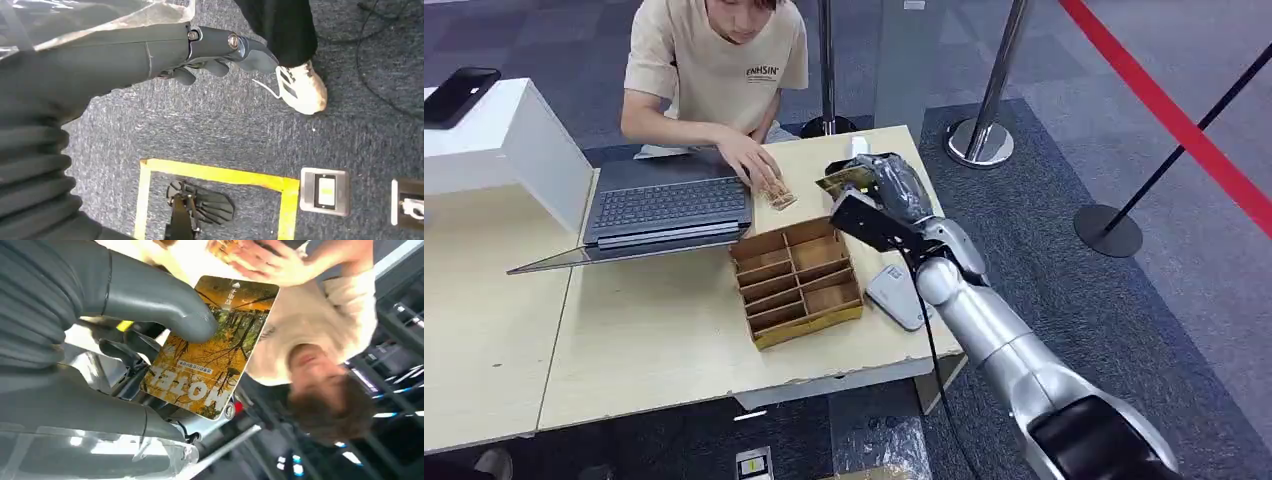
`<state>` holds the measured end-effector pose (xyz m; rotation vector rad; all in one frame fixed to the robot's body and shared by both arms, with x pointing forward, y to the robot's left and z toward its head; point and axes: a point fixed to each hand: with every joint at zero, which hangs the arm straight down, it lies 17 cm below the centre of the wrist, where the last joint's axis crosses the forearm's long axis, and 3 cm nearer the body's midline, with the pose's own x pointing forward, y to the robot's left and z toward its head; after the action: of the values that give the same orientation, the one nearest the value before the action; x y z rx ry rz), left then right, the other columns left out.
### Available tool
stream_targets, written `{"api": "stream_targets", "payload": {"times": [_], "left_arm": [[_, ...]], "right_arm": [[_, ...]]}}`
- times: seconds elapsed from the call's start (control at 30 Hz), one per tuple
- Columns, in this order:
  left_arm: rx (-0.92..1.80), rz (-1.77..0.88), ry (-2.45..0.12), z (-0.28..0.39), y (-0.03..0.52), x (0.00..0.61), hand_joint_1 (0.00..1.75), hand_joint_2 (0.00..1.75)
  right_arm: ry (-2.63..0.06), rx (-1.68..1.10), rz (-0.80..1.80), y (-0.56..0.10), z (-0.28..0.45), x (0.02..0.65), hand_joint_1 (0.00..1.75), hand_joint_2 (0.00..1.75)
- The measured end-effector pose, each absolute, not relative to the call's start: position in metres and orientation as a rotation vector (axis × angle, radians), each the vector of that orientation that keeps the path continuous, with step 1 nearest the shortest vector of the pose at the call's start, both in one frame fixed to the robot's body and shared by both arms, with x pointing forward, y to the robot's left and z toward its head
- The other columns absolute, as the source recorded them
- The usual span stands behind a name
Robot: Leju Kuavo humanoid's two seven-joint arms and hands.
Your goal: Pass the card to the sensor for recognition and then transmit it.
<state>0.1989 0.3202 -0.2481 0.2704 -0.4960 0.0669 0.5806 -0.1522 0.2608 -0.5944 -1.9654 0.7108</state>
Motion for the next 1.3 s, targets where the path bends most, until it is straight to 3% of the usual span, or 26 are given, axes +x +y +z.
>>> {"api": "stream_targets", "payload": {"times": [0.3,0.53,0.8,1.3], "left_arm": [[0.286,0.139,-0.491,-0.253,0.328,0.176,0.0,0.0],[0.297,0.184,-0.475,-0.256,0.335,0.163,0.0,0.0],[0.335,0.186,-0.424,-0.258,0.359,0.155,0.0,0.0],[0.341,0.192,-0.427,-0.257,0.363,0.157,0.0,0.0]], "right_arm": [[-1.668,-0.525,0.442,-0.264,0.165,0.566,1.75,1.75],[-1.464,-0.521,0.373,-0.339,0.084,0.53,1.75,1.75],[-1.259,-0.423,0.449,-0.339,0.001,0.487,1.75,1.75],[-1.214,-0.362,0.46,-0.319,-0.001,0.493,1.75,1.75]]}}
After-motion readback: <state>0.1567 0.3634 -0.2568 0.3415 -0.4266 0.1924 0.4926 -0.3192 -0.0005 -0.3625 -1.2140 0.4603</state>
